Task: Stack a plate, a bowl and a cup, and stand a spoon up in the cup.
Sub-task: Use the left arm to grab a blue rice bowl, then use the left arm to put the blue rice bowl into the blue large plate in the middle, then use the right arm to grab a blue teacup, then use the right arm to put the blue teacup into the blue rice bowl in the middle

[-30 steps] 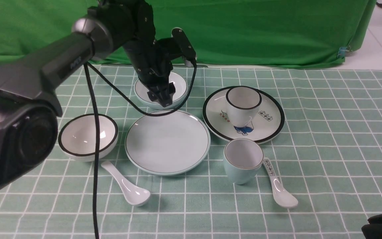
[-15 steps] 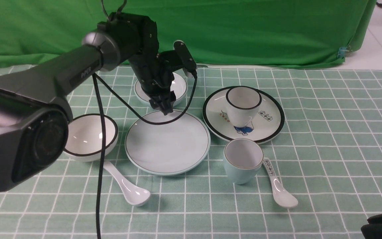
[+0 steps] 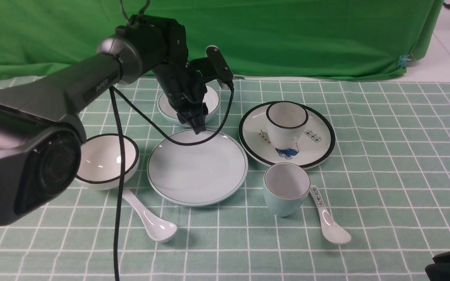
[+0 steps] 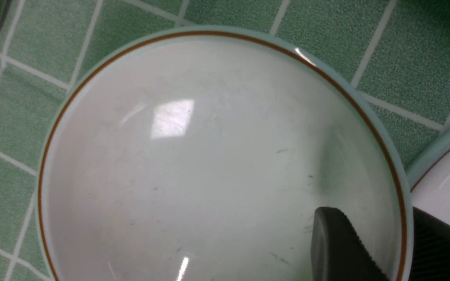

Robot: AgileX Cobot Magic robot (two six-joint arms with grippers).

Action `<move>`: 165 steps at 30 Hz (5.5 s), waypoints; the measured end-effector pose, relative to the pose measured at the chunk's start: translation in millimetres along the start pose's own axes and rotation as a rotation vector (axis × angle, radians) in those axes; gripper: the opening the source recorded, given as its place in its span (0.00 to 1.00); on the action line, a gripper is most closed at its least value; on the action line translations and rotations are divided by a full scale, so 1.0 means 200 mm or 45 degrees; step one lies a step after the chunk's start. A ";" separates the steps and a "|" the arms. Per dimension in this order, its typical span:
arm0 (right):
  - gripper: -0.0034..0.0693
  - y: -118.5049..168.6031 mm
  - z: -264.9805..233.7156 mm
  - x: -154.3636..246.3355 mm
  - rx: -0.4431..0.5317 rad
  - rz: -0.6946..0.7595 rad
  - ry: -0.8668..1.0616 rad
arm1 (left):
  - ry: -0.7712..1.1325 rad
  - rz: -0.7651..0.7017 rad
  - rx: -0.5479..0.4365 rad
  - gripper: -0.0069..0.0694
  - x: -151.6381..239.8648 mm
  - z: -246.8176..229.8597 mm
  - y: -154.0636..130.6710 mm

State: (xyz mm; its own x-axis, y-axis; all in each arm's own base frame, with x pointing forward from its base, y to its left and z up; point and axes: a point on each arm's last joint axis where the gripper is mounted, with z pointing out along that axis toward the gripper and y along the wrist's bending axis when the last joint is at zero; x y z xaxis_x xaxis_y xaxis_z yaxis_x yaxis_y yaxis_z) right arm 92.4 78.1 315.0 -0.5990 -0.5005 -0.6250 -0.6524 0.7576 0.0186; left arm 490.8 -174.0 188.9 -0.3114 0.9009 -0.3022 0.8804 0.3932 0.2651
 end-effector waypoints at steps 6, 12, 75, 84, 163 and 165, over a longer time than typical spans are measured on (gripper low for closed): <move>0.24 0.00 0.00 0.00 0.000 0.000 0.000 | -0.006 -0.005 0.005 0.31 0.00 0.00 0.00; 0.24 0.00 0.00 0.00 0.000 -0.004 0.000 | 0.002 -0.015 0.039 0.12 0.00 0.01 -0.01; 0.44 -0.01 0.00 -0.02 0.029 -0.017 -0.044 | 0.153 -0.060 0.124 0.51 -0.02 -0.29 -0.71; 0.52 -0.01 0.02 -0.12 0.027 0.021 0.050 | -0.155 -0.273 0.108 0.65 -0.06 -0.83 -0.72; 0.16 0.18 1.55 -1.27 -0.197 -0.314 0.382 | -1.097 -0.625 -0.238 0.10 1.04 -1.32 -1.49; 0.16 0.18 1.56 -1.26 -0.194 -0.314 0.384 | -1.098 -0.625 -0.238 0.10 1.04 -1.32 -1.49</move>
State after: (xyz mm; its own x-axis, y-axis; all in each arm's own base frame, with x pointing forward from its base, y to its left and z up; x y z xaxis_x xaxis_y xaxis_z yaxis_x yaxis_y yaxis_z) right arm 366.0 362.7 229.8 -0.5103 -0.7769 -0.3688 -0.8412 0.5400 0.0264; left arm 69.7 -54.9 288.5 -0.1943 0.2209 -0.9557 0.6311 0.7741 0.0506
